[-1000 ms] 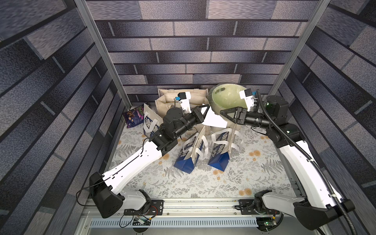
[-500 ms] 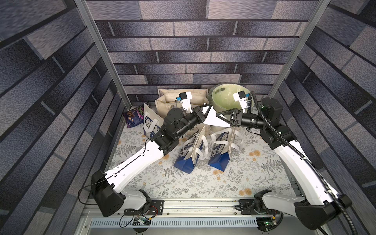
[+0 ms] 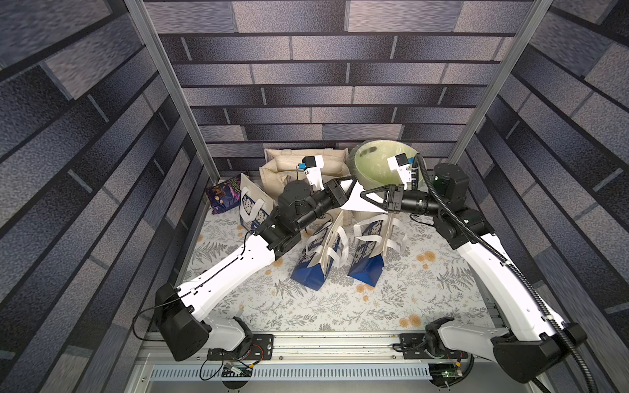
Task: Shred takeout receipts and throw away
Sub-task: Shred the takeout receipt.
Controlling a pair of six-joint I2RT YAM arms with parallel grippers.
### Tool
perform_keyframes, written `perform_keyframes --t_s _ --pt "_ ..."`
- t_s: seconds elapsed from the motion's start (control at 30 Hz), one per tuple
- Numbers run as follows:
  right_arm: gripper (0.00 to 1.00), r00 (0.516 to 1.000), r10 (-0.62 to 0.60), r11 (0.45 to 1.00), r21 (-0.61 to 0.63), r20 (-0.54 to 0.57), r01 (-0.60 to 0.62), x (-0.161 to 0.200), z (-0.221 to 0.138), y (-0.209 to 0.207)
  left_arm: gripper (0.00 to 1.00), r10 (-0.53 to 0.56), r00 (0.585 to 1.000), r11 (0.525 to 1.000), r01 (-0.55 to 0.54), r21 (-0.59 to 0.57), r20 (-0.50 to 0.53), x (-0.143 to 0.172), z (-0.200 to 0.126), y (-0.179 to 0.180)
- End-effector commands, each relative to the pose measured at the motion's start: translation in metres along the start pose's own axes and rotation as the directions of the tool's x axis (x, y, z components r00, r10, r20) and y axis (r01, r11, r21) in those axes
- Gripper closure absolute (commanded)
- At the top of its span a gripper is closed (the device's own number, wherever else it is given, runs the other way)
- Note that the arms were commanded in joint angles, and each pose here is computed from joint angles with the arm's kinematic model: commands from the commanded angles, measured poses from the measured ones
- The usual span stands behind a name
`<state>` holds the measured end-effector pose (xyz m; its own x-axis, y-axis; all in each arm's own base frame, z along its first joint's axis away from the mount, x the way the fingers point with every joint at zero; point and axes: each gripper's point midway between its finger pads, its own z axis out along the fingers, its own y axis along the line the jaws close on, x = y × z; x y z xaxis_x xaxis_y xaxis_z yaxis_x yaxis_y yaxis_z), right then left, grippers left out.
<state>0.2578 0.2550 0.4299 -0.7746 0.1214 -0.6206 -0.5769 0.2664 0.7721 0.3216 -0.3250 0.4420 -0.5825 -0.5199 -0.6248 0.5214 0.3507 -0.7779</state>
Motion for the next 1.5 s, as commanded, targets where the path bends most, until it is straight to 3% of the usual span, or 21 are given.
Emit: perform_keyframes --t_s 0.0,0.1,0.23,0.4,0.57,0.87,1.03,1.23,1.47 --pt "1.00 0.985 -0.156 0.988 -0.009 -0.072 0.155 0.009 -0.007 0.016 0.42 0.120 0.989 0.992 -0.118 0.036 -0.081 -0.016 -0.015 -0.019" --pt "1.00 0.952 -0.265 0.964 -0.062 -0.152 0.258 0.025 -0.014 0.029 0.27 0.192 0.965 0.981 -0.181 0.077 -0.180 -0.014 -0.026 -0.020" --pt "1.00 0.930 -0.297 0.952 -0.136 -0.216 0.273 0.038 -0.019 0.040 0.21 0.252 0.914 0.963 -0.204 0.176 -0.317 0.010 -0.039 -0.028" --pt "1.00 0.933 -0.285 0.949 -0.200 -0.220 0.243 0.038 -0.016 0.049 0.22 0.244 0.898 0.946 -0.137 0.295 -0.367 0.027 -0.041 -0.047" --pt "1.00 0.936 -0.266 0.956 -0.186 -0.232 0.226 0.037 -0.012 0.044 0.27 0.259 0.890 0.920 -0.109 0.377 -0.376 0.035 -0.043 -0.066" --pt "1.00 0.936 -0.239 0.967 -0.148 -0.259 0.206 0.036 -0.008 0.037 0.59 0.255 0.887 0.924 -0.107 0.366 -0.385 0.039 -0.046 -0.064" --pt "1.00 0.936 -0.227 0.971 -0.139 -0.268 0.195 0.035 -0.006 0.035 0.82 0.252 0.889 0.931 -0.116 0.345 -0.382 0.038 -0.046 -0.060" --pt "1.00 0.933 -0.235 0.972 -0.069 -0.274 0.225 0.031 -0.006 0.026 1.00 0.249 0.893 0.939 -0.128 0.319 -0.374 0.035 -0.046 -0.059" --pt "1.00 0.920 -0.318 0.936 0.078 -0.230 0.344 0.019 -0.007 0.007 1.00 0.133 0.942 0.987 -0.097 0.128 -0.308 0.020 -0.030 -0.035"
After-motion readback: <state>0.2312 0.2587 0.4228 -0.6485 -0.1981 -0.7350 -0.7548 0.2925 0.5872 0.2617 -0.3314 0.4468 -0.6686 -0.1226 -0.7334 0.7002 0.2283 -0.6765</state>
